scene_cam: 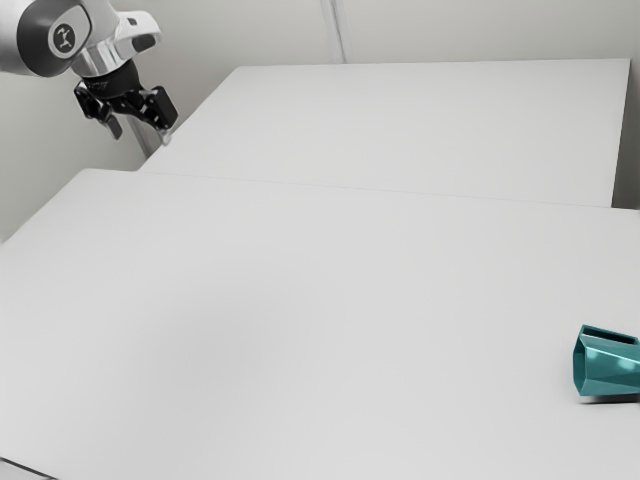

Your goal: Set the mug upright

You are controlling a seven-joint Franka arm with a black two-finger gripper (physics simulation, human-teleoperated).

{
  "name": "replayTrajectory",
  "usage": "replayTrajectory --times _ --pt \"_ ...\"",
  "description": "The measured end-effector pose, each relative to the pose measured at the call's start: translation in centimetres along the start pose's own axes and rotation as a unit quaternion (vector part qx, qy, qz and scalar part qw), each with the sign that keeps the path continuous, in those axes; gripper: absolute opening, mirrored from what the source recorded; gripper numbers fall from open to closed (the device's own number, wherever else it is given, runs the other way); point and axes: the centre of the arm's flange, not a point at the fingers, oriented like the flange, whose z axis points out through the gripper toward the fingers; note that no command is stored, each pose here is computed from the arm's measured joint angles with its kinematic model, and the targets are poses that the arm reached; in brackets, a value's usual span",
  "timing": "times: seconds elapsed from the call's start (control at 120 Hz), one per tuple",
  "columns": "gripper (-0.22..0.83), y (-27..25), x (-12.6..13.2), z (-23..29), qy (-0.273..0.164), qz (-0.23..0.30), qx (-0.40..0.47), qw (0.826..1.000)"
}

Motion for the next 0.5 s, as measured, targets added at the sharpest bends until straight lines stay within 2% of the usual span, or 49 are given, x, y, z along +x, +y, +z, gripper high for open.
replayTrajectory --times 0.275,0.5 --pt "0.62 1.6 0.2 -0.1 0.008 0.018 -0.03 0.999" --pt "0.62 7.3 1.9 6.3 -0.055 0.052 -0.074 0.994"
